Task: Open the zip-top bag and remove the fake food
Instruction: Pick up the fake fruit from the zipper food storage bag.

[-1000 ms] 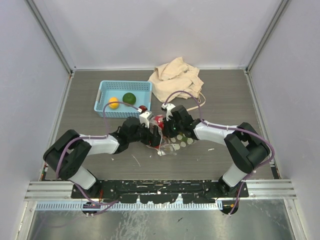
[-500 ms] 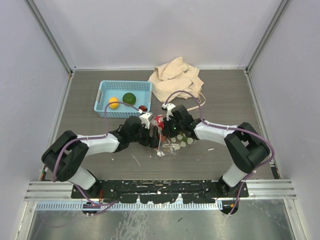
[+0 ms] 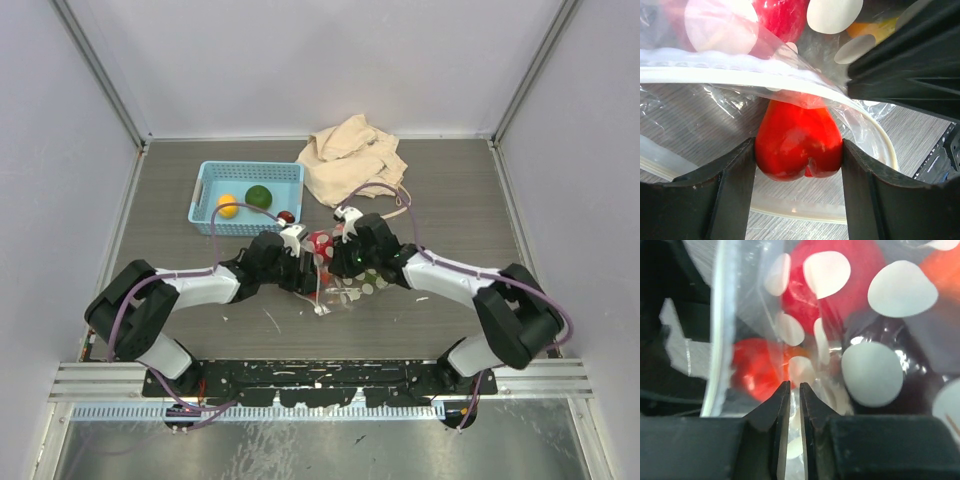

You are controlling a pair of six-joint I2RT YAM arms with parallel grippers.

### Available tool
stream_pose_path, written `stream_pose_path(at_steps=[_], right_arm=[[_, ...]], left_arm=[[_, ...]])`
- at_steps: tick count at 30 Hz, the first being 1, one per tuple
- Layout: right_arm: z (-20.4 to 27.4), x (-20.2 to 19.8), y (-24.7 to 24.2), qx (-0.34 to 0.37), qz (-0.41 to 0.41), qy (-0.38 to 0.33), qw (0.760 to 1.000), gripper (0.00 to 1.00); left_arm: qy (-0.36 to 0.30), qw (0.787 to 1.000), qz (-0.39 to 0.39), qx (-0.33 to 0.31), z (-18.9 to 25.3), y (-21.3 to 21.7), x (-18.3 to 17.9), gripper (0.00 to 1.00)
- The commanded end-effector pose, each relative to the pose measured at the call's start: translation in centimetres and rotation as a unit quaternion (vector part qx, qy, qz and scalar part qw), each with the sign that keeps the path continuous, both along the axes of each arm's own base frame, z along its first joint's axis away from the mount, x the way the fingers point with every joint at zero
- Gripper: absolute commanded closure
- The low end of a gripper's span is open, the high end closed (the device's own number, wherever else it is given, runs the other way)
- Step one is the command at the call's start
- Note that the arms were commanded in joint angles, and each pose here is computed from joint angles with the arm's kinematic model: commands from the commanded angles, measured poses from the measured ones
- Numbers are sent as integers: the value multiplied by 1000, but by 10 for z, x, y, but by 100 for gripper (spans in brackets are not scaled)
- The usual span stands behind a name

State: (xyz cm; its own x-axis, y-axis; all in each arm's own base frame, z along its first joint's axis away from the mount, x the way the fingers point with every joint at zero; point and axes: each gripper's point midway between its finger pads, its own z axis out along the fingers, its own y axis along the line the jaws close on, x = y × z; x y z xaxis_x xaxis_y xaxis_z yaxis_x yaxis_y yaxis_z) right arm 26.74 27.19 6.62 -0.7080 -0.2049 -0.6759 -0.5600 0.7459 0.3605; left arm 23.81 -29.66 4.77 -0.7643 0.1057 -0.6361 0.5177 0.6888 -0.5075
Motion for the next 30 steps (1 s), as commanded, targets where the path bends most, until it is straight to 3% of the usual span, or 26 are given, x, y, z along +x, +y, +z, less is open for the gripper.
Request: stream_pose_path(at_steps=[1, 9, 12, 14, 21, 30], right_arm=[[54, -1, 0, 59, -13, -51, 997, 78], [92, -35, 8, 184, -1, -43, 982, 56], [91, -43, 5, 202, -9, -44, 978, 46], [88, -49, 3, 206, -12, -47, 977, 45], [73, -68, 15, 143, -25, -68, 987, 35], [54, -66, 31, 54, -57, -85, 993, 39]], left_arm=[[-18, 1000, -9, -24, 13, -10, 5, 62], [-11, 999, -9, -34, 13, -12, 3, 65], [-7, 999, -10, -38, 12, -13, 2, 66], [-4, 999, -11, -42, 12, -14, 2, 66], [9, 999, -11, -51, 8, -15, 1, 66], [12, 998, -11, -54, 9, -14, 1, 67]])
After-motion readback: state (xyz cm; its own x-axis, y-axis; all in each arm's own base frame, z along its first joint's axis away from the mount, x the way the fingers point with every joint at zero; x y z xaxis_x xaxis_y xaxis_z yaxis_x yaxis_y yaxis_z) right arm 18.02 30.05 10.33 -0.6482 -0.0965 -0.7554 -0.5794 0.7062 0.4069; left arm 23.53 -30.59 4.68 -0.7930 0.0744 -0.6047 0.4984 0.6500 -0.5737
